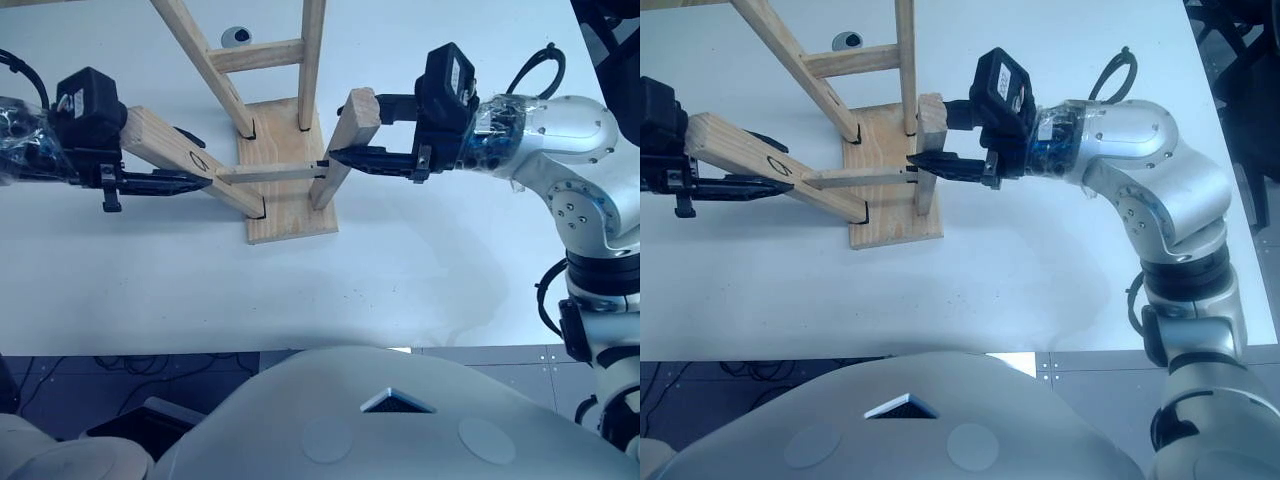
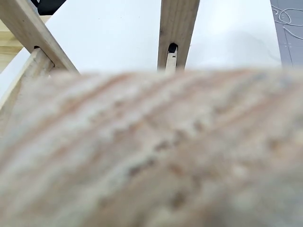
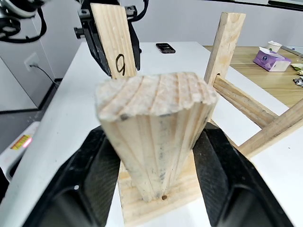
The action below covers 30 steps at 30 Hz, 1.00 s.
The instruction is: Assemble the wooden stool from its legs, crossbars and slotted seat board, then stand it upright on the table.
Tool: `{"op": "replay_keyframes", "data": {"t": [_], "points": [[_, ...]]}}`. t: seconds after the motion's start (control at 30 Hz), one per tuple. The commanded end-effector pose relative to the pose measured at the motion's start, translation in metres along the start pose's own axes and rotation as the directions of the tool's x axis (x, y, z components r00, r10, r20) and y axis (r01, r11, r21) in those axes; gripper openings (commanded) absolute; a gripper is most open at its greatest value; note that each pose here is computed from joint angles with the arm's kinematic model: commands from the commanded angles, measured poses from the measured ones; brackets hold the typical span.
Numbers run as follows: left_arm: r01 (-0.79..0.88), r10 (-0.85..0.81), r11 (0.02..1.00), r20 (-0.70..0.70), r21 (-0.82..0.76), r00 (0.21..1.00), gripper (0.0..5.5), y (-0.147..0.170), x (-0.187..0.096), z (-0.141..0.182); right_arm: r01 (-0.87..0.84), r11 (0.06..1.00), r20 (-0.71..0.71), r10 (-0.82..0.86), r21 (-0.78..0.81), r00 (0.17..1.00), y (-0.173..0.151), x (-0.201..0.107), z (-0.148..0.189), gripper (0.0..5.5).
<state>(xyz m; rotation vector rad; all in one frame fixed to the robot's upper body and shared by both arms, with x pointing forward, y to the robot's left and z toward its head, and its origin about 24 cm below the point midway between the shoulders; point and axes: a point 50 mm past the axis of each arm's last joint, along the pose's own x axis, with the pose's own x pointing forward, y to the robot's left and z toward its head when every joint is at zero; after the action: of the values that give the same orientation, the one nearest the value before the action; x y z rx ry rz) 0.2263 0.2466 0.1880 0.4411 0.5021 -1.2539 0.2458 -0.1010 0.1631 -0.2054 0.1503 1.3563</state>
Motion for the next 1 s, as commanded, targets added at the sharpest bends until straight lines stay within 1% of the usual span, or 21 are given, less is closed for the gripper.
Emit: {"op": "replay_keyframes", "data": {"t": [0.03,0.2,0.27,0.33,0.4,0.43,0.5,0.6,0.67,0.77,0.83,0.93,1.0], "points": [[0.071,-0.072,0.997,0.035,0.023,0.997,2.01,-0.006,0.024,0.011,-0.131,0.985,-0.239,0.155,0.112,0.959,0.028,0.025,-0.047,2.15],[0.06,-0.061,0.998,0.02,0.02,0.998,2.01,-0.003,0.021,0.01,-0.115,0.988,-0.297,0.141,0.103,0.944,0.022,0.027,-0.055,2.15],[0.073,-0.074,0.996,0.006,0.055,0.997,2.01,-0.003,0.025,0.009,-0.119,0.987,-0.285,0.145,0.108,0.947,0.018,0.034,-0.053,2.15],[0.08,-0.08,0.995,0.002,0.067,0.997,2.01,-0.002,0.029,0.008,-0.12,0.982,-0.23,0.152,0.149,0.961,0.012,0.043,-0.044,2.15],[0.071,-0.07,0.995,-0.009,0.072,0.997,2.01,0.001,0.031,0.005,-0.109,0.973,-0.145,0.14,0.201,0.979,0.004,0.047,-0.032,2.15],[0.062,-0.061,0.995,-0.017,0.072,0.998,2.01,0.003,0.031,0.003,-0.096,0.972,-0.107,0.121,0.214,0.987,-0.001,0.048,-0.026,2.53],[0.038,-0.037,0.997,-0.025,0.064,0.999,2.01,0.007,0.032,0.0,-0.063,0.972,-0.042,0.074,0.225,0.996,-0.012,0.05,-0.015,2.86],[-0.002,0.003,0.998,-0.018,0.058,1.0,2.01,0.014,0.038,-0.004,-0.033,0.973,0.021,0.029,0.227,0.999,-0.019,0.053,-0.005,3.43],[-0.013,0.013,0.999,-0.012,0.045,1.0,2.01,0.016,0.041,-0.007,-0.033,0.972,0.051,0.022,0.232,0.998,-0.02,0.054,-0.001,3.68],[-0.028,0.028,0.999,-0.004,0.026,1.0,2.01,0.02,0.042,-0.01,-0.061,0.965,0.158,0.021,0.253,0.987,-0.019,0.05,0.017,3.73],[-0.027,0.027,0.999,0.005,0.02,1.0,2.01,0.02,0.042,-0.009,-0.045,0.955,0.29,-0.045,0.294,0.956,-0.027,0.043,0.039,3.73],[-0.03,0.03,1.0,0.016,0.008,0.999,2.01,0.02,0.045,-0.009,-0.099,0.924,0.497,-0.107,0.37,0.861,-0.038,0.029,0.071,3.73],[-0.036,0.035,0.999,0.019,0.003,0.999,2.01,0.021,0.047,-0.009,-0.136,0.907,0.563,-0.126,0.399,0.817,-0.04,0.024,0.082,3.73]]}}
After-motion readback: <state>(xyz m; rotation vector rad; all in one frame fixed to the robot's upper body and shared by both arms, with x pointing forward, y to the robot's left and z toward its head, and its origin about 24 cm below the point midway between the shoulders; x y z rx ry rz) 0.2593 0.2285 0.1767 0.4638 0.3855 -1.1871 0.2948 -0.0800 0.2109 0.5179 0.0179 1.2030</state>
